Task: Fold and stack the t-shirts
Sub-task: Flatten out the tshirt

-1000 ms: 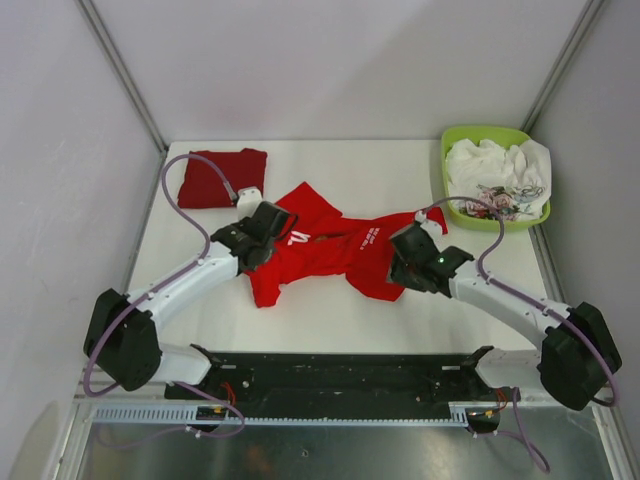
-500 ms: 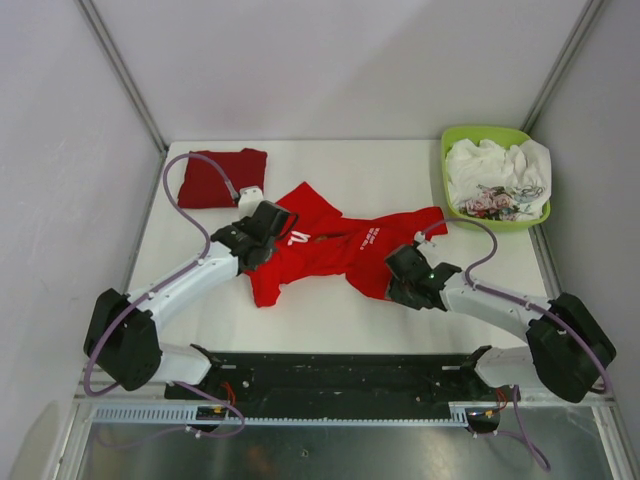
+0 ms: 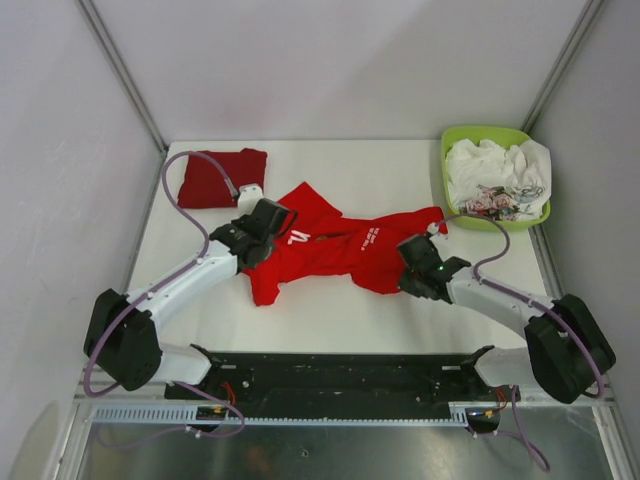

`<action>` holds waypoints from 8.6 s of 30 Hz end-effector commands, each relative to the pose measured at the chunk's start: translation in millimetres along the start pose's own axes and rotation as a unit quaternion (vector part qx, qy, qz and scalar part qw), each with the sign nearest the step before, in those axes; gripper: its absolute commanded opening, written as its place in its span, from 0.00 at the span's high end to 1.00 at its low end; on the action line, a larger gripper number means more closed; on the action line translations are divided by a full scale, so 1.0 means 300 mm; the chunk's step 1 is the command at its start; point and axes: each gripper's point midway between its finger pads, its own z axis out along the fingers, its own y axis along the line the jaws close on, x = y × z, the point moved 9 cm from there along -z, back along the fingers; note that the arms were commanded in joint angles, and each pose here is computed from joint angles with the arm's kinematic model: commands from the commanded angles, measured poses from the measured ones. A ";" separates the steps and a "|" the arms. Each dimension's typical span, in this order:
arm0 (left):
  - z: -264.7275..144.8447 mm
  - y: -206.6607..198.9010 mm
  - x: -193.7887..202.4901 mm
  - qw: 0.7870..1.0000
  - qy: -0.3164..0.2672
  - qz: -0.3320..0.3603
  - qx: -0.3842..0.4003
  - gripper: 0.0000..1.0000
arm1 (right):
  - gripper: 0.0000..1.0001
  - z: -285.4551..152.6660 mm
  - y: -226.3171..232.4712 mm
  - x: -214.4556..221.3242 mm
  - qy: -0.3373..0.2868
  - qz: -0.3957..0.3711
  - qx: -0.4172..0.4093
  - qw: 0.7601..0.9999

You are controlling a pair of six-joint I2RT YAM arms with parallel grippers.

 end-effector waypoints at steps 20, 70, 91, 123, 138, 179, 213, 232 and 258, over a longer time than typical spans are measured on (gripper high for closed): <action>0.058 -0.084 -0.151 0.999 -0.049 0.010 0.017 1.00 | 0.95 0.056 0.002 -0.281 0.013 -0.075 0.067 0.995; -0.038 -0.034 -0.110 0.993 -0.033 0.028 0.107 1.00 | 0.54 -0.043 -0.098 0.052 -0.004 0.027 0.053 0.998; -0.067 -0.014 -0.060 0.989 -0.014 0.024 0.148 1.00 | 1.00 -0.081 -0.158 -0.072 -0.032 0.057 0.063 0.996; -0.068 0.188 0.394 0.966 0.133 -0.209 0.079 0.67 | 1.00 -0.200 -0.363 -0.401 -0.103 0.146 0.098 0.979; -0.008 0.198 0.441 0.963 0.147 -0.225 -0.005 0.56 | 1.00 -0.211 -0.359 -0.398 -0.103 0.142 0.090 0.980; 0.057 0.188 0.299 0.947 0.147 -0.284 0.019 0.57 | 1.00 -0.033 -0.353 -0.432 -0.059 0.126 0.084 0.987; 0.136 0.106 0.377 0.971 0.149 -0.180 -0.052 0.64 | 1.00 -0.019 -0.313 -0.426 -0.057 0.110 0.066 0.990; -0.474 0.357 -0.253 0.956 -0.225 -0.177 0.069 1.00 | 1.00 -0.479 -0.262 -0.599 -0.219 0.172 -0.026 0.960; -0.794 0.305 -0.755 0.846 -0.416 -0.266 0.202 1.00 | 1.00 -0.805 -0.073 -0.930 -0.365 0.181 -0.195 0.892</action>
